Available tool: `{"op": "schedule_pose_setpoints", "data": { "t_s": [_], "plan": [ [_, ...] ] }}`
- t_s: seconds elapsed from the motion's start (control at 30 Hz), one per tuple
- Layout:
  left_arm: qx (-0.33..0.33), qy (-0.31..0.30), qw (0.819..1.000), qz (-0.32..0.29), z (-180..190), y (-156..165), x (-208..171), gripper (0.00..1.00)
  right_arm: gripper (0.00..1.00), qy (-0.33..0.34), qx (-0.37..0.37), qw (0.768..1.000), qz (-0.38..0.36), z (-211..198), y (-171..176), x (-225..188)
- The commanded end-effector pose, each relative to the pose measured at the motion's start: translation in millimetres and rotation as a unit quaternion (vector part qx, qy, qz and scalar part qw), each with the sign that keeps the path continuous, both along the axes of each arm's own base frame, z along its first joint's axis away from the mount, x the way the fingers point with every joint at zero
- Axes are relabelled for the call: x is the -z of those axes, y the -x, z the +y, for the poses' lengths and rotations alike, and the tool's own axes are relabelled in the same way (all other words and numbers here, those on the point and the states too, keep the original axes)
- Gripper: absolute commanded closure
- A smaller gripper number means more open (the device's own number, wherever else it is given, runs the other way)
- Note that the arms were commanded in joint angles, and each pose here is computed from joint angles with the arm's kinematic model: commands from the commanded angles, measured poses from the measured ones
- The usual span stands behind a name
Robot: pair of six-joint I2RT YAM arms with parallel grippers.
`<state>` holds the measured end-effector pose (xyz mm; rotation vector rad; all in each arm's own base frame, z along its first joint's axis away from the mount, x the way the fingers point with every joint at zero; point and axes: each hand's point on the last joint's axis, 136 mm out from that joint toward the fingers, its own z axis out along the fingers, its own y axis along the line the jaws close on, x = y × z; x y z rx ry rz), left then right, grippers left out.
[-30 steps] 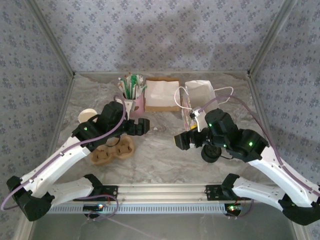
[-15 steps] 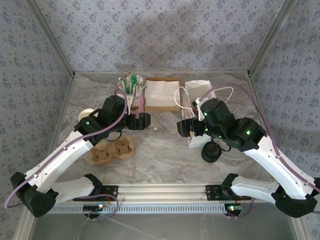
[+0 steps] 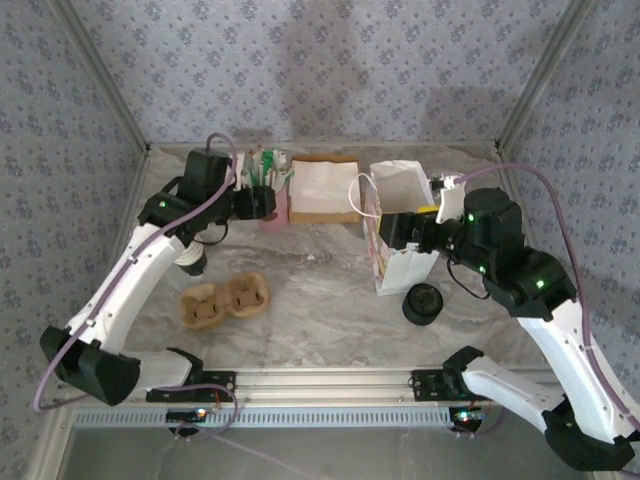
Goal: Pack the takeout coffee
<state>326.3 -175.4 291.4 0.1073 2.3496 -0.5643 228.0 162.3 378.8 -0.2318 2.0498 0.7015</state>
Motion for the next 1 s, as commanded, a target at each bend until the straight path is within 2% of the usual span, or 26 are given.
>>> {"op": "schedule_pose_setpoints", "data": {
  "t_s": [0.0, 0.27, 0.47, 0.97],
  "plan": [
    [0.013, -0.007, 1.000, -0.002, 0, -11, -6, 0.40, 0.04, 0.015, -0.037, 0.999, 0.001, 12, -4, 0],
    [0.008, -0.038, 0.999, 0.003, -1, -46, 7, 0.60, 0.21, 0.040, -0.040, 0.998, 0.030, 16, -13, 20],
    [0.009, -0.065, 0.998, 0.014, -4, -67, 18, 0.69, 0.23, 0.042, -0.041, 0.998, 0.034, 15, -14, 23],
    [-0.003, -0.099, 0.995, 0.011, 0, -90, 26, 0.72, 0.23, 0.040, -0.044, 0.997, 0.039, 15, -13, 24]
  ]
}}
